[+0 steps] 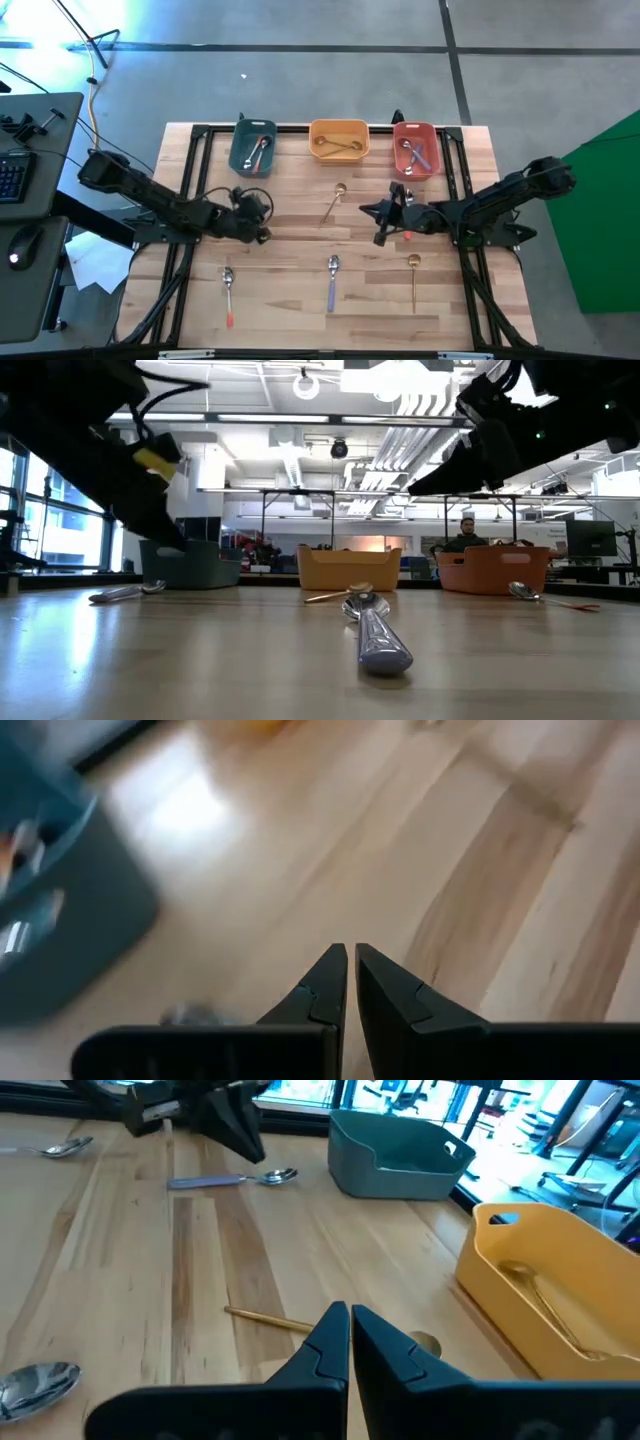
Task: Sort silverware by color (type)
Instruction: Put the left purple spoon into the orange bin
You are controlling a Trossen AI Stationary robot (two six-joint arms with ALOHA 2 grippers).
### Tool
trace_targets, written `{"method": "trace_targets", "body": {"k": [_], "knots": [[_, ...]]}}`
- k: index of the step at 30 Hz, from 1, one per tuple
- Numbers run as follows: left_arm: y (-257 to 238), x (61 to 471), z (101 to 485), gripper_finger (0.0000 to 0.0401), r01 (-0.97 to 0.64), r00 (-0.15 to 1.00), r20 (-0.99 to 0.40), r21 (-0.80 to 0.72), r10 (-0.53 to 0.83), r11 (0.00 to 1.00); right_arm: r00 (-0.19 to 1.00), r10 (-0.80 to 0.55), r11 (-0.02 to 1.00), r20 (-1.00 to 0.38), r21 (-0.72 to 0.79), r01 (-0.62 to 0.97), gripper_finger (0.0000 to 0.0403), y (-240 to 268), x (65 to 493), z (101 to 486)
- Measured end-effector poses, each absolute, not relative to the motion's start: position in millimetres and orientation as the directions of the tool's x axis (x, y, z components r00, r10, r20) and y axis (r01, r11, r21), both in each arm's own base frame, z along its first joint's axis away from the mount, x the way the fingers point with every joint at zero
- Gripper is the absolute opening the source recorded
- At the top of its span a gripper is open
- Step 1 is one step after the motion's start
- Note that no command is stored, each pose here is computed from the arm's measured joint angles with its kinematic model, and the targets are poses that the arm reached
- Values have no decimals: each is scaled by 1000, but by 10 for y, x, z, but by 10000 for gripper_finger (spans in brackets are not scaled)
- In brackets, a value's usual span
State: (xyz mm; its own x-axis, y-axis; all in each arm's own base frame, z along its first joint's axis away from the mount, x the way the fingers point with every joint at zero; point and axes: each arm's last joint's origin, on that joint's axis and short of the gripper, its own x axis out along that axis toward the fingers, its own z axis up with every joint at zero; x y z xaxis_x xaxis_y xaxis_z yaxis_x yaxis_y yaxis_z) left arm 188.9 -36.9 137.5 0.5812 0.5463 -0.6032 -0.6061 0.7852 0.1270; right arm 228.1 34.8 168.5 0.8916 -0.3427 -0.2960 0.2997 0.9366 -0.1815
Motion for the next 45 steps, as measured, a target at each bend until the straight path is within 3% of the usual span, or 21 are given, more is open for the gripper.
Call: {"method": "trace_targets", "body": {"k": [7,16,22,31,40,45], "knots": [[-426,1757,1484,51,-724,370,-800,71,473,686,887,-354,931,-297,-201,304,0,414,2260,1678],[-246,1777,1456,164,-768,279,-892,15,355,641,886,-351,932,-302,-205,300,0,422,2256,1672],[-30,1799,1428,194,-775,234,-908,42,348,631,882,-353,932,-312,-200,302,0,421,2252,1661],[122,1715,1216,150,-766,274,-931,-58,243,640,878,-354,932,-322,-199,303,0,420,2254,1643],[36,1731,1212,62,-574,303,-924,18,233,819,878,-354,932,-321,-195,305,0,420,2255,1645],[-34,1807,1226,15,-510,390,-904,-53,176,859,859,-389,920,-333,-190,343,0,408,2243,1625]]}}
